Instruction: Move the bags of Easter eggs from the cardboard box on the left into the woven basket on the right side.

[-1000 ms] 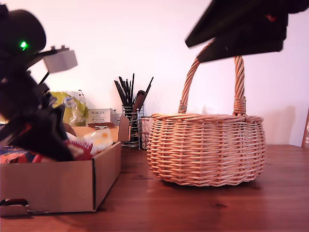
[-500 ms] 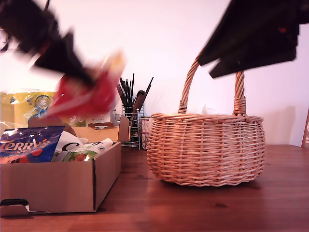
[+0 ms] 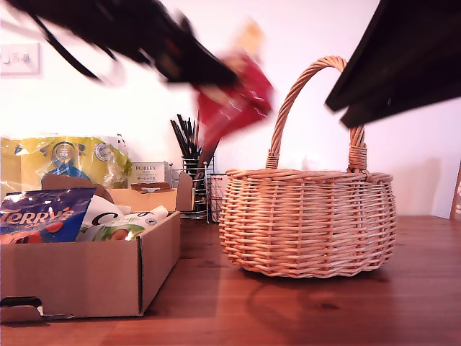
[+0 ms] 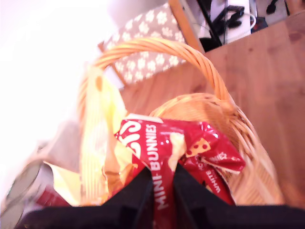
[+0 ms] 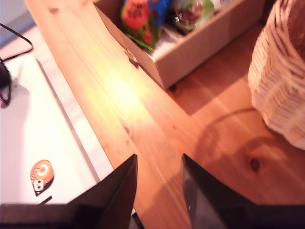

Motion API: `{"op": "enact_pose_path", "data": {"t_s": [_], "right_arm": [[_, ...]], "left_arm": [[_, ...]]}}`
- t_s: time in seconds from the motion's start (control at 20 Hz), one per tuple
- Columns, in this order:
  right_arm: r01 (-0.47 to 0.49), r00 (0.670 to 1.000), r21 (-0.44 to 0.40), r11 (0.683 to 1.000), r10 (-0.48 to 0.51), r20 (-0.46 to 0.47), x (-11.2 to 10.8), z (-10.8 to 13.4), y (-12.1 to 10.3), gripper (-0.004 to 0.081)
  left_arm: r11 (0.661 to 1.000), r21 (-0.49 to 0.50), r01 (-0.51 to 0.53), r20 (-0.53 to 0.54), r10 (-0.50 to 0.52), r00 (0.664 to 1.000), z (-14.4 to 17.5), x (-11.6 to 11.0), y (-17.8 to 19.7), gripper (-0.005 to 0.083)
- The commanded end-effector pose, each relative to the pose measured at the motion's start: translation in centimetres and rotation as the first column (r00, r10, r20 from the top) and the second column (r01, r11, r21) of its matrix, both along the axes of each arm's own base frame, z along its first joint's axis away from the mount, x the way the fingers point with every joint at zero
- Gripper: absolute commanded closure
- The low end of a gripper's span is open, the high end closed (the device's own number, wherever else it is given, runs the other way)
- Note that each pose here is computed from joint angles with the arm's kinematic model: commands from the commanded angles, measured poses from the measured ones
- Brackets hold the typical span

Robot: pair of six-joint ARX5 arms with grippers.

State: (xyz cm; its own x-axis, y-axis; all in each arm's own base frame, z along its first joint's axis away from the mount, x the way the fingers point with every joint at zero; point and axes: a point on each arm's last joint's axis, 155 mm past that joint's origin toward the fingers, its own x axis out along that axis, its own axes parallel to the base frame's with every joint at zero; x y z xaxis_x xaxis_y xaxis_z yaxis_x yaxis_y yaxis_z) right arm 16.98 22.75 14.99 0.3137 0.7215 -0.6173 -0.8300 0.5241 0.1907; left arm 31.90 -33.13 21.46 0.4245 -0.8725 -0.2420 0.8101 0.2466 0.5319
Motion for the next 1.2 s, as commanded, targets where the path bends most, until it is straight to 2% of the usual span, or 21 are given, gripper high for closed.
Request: {"op": "enact_pose_path", "data": {"t_s": [0.0,0.2,0.35,0.6,0.65,0.8,0.85,1.15], "right_arm": [[-0.001,1.000,0.008,1.000,0.001,0.010,-0.1,0.5,0.0,0.0528],[-0.002,1.000,0.014,1.000,0.001,0.016,-0.2,0.8,-0.1,0.0528],[-0.001,1.000,0.011,1.000,0.001,0.014,-0.2,0.7,-0.2,0.0528],[-0.003,1.000,0.012,1.000,0.002,0.017,-0.2,0.7,-0.2,0.0528],[-0.003,1.000,0.012,1.000,0.003,0.017,-0.2,0.7,-0.1,0.0528],[-0.003,1.000,0.014,1.000,0.002,0.020,-0.2,0.8,-0.1,0.0528],[-0.003,1.000,0.014,1.000,0.002,0.020,-0.2,0.8,-0.1,0.0528],[-0.003,1.000,0.014,1.000,0.003,0.020,-0.2,0.8,-0.1,0.0528]], "left_arm": [[0.999,-0.043,0.019,0.045,-0.017,0.999,0.2,0.7,-1.5,0.0793],[0.998,-0.059,0.035,0.034,-0.033,0.999,-0.8,2.5,-4.6,0.0793],[0.996,-0.068,0.059,0.045,-0.056,0.997,-0.1,3.0,-6.5,0.0793],[0.999,-0.002,0.052,-0.070,-0.052,0.996,-3.2,3.0,-6.7,0.0790],[0.999,0.007,0.051,-0.082,-0.050,0.995,-3.7,3.0,-6.7,0.0772],[0.998,0.052,0.018,-0.113,-0.012,0.993,-5.1,3.3,-6.2,0.0611],[0.998,0.064,0.017,-0.127,-0.009,0.992,-5.5,3.2,-6.0,0.0588],[0.991,0.129,0.024,-0.202,0.003,0.979,-7.6,2.3,-5.5,0.0588]]}}
